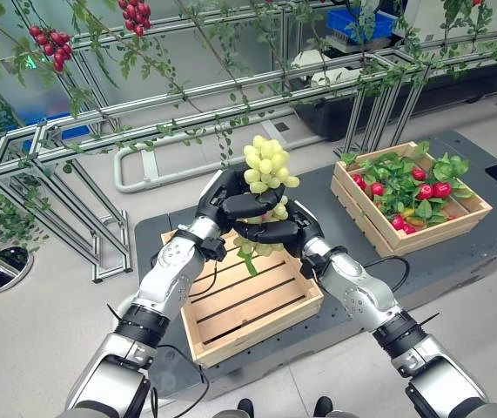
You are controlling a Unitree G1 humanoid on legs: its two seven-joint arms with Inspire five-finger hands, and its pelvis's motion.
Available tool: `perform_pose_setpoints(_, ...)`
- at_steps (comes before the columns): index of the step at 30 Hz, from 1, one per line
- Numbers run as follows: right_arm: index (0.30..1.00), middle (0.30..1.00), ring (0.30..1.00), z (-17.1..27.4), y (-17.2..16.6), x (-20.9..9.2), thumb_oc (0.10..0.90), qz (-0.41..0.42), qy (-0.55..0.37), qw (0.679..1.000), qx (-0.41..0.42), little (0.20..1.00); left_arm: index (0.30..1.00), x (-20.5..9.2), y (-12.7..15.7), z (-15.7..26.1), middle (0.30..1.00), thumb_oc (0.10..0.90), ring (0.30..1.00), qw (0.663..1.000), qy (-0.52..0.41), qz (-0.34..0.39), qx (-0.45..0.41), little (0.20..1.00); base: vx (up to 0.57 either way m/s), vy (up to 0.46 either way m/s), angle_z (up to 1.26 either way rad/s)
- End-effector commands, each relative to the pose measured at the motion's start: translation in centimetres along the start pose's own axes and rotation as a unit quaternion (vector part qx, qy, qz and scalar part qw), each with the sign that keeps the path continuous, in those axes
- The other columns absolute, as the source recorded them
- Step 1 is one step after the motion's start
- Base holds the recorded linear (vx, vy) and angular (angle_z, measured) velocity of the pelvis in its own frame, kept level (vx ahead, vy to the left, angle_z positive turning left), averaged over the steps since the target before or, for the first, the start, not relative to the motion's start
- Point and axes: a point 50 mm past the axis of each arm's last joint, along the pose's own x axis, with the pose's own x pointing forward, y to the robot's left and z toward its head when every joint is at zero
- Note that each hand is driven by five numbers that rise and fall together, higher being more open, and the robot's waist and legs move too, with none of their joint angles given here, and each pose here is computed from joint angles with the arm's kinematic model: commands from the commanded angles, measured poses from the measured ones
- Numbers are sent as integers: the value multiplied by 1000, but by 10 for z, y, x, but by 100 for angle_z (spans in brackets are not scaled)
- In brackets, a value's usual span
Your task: Pick up the fruits from the basket on one side to the basket on the other side
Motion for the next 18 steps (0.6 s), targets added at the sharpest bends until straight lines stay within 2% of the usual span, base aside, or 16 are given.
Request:
perform_pose_setpoints(1, 300, 300, 300, 74, 38, 13, 400, 69, -205, 974, 74, 300, 300, 28, -7, 27, 300, 400, 300, 997, -64, -18, 32, 300, 0, 0, 0)
perform_pose_setpoints(4, 300, 300, 300, 75, 35, 12, 400, 60, -208, 974, 71, 300, 300, 28, -6, 30, 300, 400, 300, 997, -71, -12, 32, 300, 0, 0, 0)
perform_pose_setpoints(5, 300, 300, 300, 76, 32, 11, 400, 53, -214, 973, 67, 300, 556, 28, -6, 31, 556, 571, 556, 997, -73, -5, 33, 556, 0, 0, 0)
perform_pose_setpoints(6, 300, 300, 300, 77, 31, 11, 400, 50, -215, 973, 66, 300, 900, 28, -7, 31, 900, 800, 900, 997, -75, -1, 31, 900, 0, 0, 0)
perform_pose_setpoints(13, 300, 300, 300, 76, 28, 12, 400, 39, -214, 974, 66, 300, 900, 28, -4, 37, 900, 800, 900, 995, -98, 25, 13, 900, 0, 0, 0)
perform_pose_setpoints(18, 300, 300, 300, 75, 25, 11, 400, 33, -210, 975, 63, 300, 900, 26, 1, 51, 900, 800, 900, 986, -155, 68, 6, 900, 0, 0, 0)
